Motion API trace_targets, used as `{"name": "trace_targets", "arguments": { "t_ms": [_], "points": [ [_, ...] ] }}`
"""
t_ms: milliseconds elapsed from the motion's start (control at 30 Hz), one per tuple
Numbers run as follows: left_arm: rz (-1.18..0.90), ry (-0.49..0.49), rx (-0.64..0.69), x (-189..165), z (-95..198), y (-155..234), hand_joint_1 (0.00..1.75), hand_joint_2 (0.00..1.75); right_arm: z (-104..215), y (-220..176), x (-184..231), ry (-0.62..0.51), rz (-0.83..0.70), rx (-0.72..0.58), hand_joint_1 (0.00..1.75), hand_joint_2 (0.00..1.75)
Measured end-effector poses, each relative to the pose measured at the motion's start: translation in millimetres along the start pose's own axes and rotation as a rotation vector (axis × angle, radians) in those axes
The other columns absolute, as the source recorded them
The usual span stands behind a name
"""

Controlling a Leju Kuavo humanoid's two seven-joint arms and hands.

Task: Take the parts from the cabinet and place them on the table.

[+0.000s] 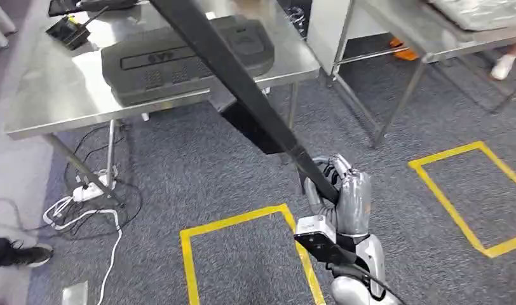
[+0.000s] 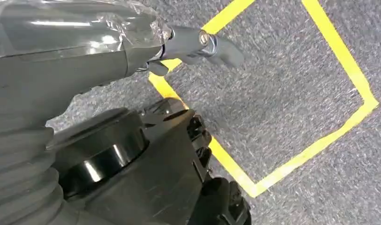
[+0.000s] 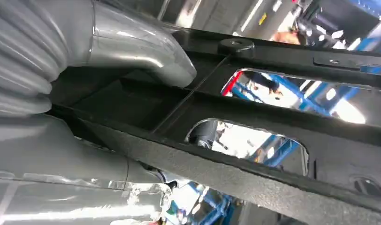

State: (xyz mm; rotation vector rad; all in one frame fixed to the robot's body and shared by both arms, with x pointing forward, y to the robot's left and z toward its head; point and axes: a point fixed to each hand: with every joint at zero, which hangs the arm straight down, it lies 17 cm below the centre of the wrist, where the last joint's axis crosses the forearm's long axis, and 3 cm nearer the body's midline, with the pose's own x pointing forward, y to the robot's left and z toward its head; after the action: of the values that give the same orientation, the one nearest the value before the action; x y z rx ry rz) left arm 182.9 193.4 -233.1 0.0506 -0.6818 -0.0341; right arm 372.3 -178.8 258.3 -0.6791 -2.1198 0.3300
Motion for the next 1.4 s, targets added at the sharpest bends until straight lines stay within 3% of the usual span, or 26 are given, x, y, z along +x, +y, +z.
{"name": "trace_targets", "arguments": {
  "t_ms": [667,1033,1400],
  "points": [
    [0.016,0.0,0.002,-2,0,3,0.0,1.75,-3,-1,2,-0.009,0.0,-0.005,1.75,1.75],
    [0.027,0.003,0.001,-1,0,3,0.0,1.75,-1,1,-7,0.051,-0.031,0.0,1.75,1.75],
    [0.036,0.008,0.005,-2,0,3,0.0,1.75,-3,1,-4,0.038,0.034,-0.007,1.75,1.75]
  ]
}}
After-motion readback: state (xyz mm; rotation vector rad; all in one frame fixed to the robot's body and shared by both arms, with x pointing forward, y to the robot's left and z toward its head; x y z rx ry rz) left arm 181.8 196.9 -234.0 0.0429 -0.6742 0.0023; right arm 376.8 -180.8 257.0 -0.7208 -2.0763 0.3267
